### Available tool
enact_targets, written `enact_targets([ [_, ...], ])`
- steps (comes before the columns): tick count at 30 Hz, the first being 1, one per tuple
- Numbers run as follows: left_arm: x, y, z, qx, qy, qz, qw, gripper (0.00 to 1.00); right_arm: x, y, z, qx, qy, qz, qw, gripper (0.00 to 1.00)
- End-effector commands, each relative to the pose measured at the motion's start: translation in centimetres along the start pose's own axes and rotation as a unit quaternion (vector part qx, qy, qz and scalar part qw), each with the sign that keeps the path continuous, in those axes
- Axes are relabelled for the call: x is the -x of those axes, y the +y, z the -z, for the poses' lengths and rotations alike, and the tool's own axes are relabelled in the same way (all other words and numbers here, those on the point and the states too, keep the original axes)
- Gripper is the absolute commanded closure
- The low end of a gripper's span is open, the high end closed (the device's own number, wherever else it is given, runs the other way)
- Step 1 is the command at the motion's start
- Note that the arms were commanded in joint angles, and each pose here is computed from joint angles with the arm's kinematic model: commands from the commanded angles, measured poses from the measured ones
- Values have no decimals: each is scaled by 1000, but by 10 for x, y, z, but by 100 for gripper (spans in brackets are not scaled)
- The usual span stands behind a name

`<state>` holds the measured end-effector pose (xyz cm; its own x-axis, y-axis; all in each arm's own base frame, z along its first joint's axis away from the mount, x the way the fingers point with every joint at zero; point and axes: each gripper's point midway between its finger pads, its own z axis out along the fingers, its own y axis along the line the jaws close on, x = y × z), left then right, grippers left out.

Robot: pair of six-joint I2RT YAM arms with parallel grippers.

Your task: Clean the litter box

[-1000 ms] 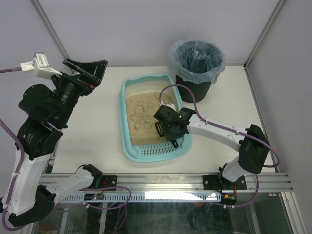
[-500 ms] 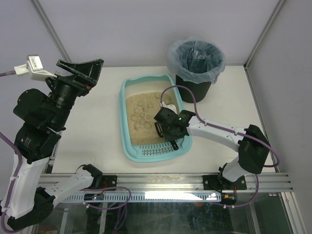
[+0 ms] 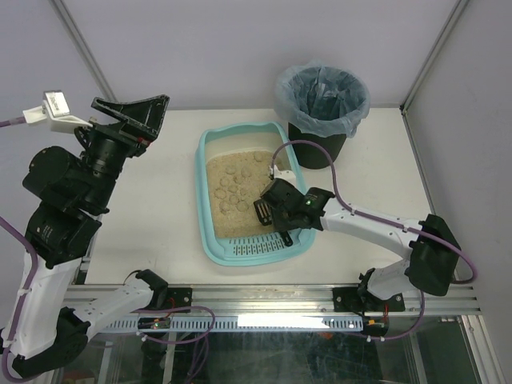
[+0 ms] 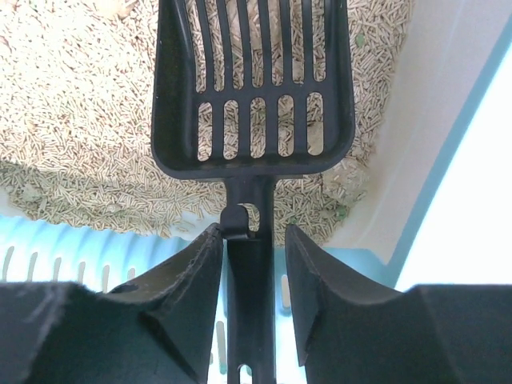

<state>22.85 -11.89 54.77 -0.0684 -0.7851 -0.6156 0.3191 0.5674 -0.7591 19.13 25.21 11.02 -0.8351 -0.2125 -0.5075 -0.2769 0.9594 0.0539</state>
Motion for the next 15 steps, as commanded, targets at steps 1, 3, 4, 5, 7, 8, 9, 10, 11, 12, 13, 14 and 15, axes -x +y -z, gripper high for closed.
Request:
enact_targets([
  [1, 5, 8, 4, 9, -21, -12, 1000, 1, 23, 7, 13, 29, -65, -24, 997, 63],
  [3, -3, 22, 7, 21, -12, -39, 999, 1, 24, 6, 14, 32, -74, -22, 996, 69],
  [4, -9, 28, 9, 25, -3, -56, 998, 1, 26, 5, 15, 32, -79, -21, 996, 71],
  [5, -16, 37, 11, 32, 8, -70, 997, 1, 27, 4, 15, 31, -82, -21, 996, 73],
  [7, -33, 54, 14, 47, 34, -97, 994, 1, 29, 3, 18, 33, -93, -21, 995, 78],
  [8, -43, 62, 16, 51, 50, -109, 991, 1, 31, 3, 20, 35, -99, -20, 994, 80],
  [9, -51, 69, 18, 52, 64, -120, 989, 1, 34, 3, 22, 39, -106, -19, 993, 82],
  [10, -63, 77, 19, 52, 81, -131, 987, 1, 36, 2, 25, 40, -113, -17, 993, 84],
  [11, -73, 82, 21, 45, 96, -142, 984, 1, 38, 2, 28, 43, -119, -14, 992, 85],
  [12, -81, 86, 23, 39, 109, -153, 981, 1, 42, 1, 31, 45, -128, -7, 991, 87],
  [13, -90, 90, 23, 30, 121, -165, 978, 1, 45, 0, 35, 46, -136, 0, 990, 89],
  [14, -98, 92, 25, 16, 133, -180, 975, 1, 48, -1, 40, 50, -145, 8, 988, 90],
  [15, -106, 93, 25, -2, 145, -195, 970, 1, 51, -1, 44, 53, -152, 19, 987, 93],
])
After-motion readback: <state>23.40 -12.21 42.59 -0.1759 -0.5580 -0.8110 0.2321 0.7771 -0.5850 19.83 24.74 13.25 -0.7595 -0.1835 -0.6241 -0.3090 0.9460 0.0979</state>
